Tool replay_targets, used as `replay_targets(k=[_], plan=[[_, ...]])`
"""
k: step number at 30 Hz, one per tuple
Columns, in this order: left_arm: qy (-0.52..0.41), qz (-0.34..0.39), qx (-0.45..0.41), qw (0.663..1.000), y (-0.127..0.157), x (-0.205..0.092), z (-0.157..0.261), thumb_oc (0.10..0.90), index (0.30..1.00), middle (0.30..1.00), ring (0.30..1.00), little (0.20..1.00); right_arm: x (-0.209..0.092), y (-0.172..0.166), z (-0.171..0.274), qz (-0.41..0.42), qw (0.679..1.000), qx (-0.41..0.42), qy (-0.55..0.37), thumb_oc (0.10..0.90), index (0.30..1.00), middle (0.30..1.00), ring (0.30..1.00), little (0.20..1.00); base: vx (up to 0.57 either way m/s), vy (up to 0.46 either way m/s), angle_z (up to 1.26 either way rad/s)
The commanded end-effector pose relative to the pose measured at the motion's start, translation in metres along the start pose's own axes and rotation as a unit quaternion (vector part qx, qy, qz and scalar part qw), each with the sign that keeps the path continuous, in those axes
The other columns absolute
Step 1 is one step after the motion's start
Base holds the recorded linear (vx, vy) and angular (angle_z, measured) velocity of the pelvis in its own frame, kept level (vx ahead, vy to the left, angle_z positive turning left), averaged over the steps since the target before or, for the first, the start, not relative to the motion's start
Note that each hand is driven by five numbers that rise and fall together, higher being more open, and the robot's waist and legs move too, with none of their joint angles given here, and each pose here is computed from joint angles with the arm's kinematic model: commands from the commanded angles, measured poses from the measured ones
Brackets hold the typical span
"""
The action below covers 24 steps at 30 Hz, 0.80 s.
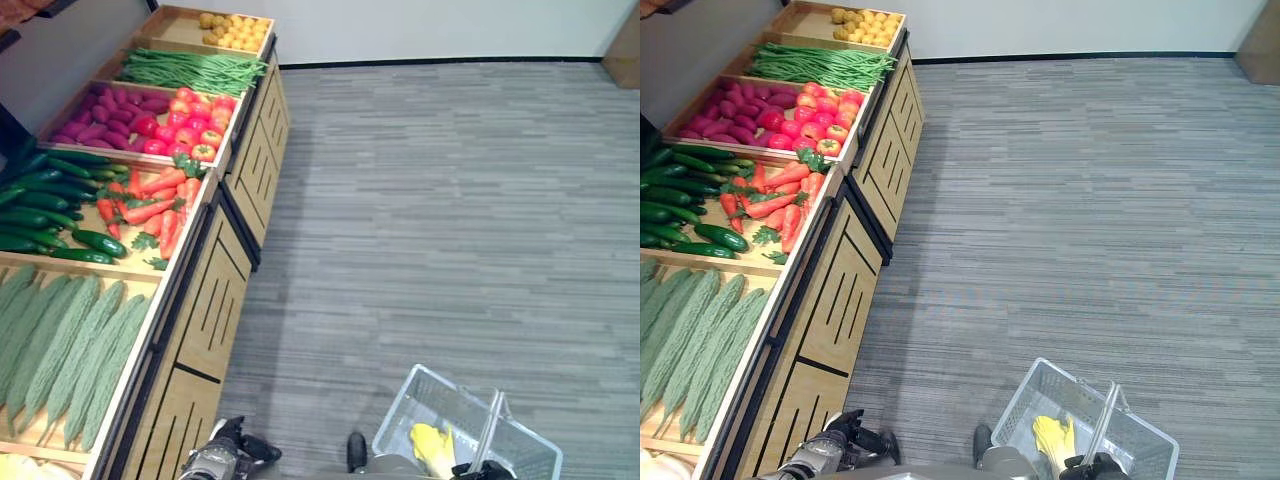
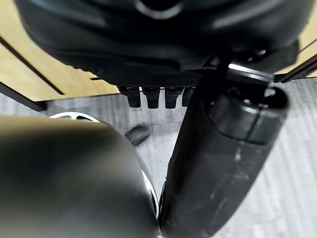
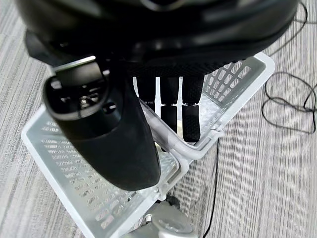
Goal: Get the vegetables into the basket
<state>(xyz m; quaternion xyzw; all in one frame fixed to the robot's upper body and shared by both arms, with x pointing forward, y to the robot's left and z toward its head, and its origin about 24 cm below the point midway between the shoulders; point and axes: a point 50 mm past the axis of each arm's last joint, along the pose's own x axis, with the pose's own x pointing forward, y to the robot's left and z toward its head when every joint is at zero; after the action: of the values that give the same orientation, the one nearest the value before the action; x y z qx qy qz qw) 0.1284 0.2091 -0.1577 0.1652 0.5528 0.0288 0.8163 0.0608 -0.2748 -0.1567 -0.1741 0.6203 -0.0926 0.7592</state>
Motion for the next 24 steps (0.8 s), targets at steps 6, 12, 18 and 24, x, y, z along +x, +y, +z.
replay_targets(k=[6, 12, 18, 24], plan=[[0.056, 0.022, 0.000, 0.998, 0.004, -0.005, -0.039, 0.900, 1.000, 1.000, 1.000, 1.000, -0.001, -0.019, -0.016, -0.023, 0.999, -0.031, 0.015, 0.400, 0.300, 0.300, 0.300, 0.300, 0.33, 0.072, -0.40], [0.081, 0.028, -0.006, 0.996, 0.009, -0.007, -0.054, 0.900, 1.000, 1.000, 1.000, 1.000, -0.001, -0.013, -0.016, -0.011, 0.999, -0.046, 0.019, 0.400, 0.300, 0.300, 0.300, 0.300, 0.34, 0.142, -0.65], [0.070, 0.031, 0.015, 0.997, 0.014, -0.006, -0.049, 0.900, 1.000, 1.000, 1.000, 1.000, 0.000, -0.011, -0.002, -0.006, 0.998, -0.056, 0.001, 0.400, 0.300, 0.300, 0.300, 0.300, 0.25, 0.163, -0.20], [0.041, 0.029, 0.024, 0.998, 0.019, -0.003, -0.031, 0.900, 1.000, 1.000, 1.000, 1.000, 0.001, -0.012, 0.021, -0.011, 0.999, -0.035, -0.032, 0.400, 0.300, 0.300, 0.300, 0.300, 0.17, 0.144, -0.30]])
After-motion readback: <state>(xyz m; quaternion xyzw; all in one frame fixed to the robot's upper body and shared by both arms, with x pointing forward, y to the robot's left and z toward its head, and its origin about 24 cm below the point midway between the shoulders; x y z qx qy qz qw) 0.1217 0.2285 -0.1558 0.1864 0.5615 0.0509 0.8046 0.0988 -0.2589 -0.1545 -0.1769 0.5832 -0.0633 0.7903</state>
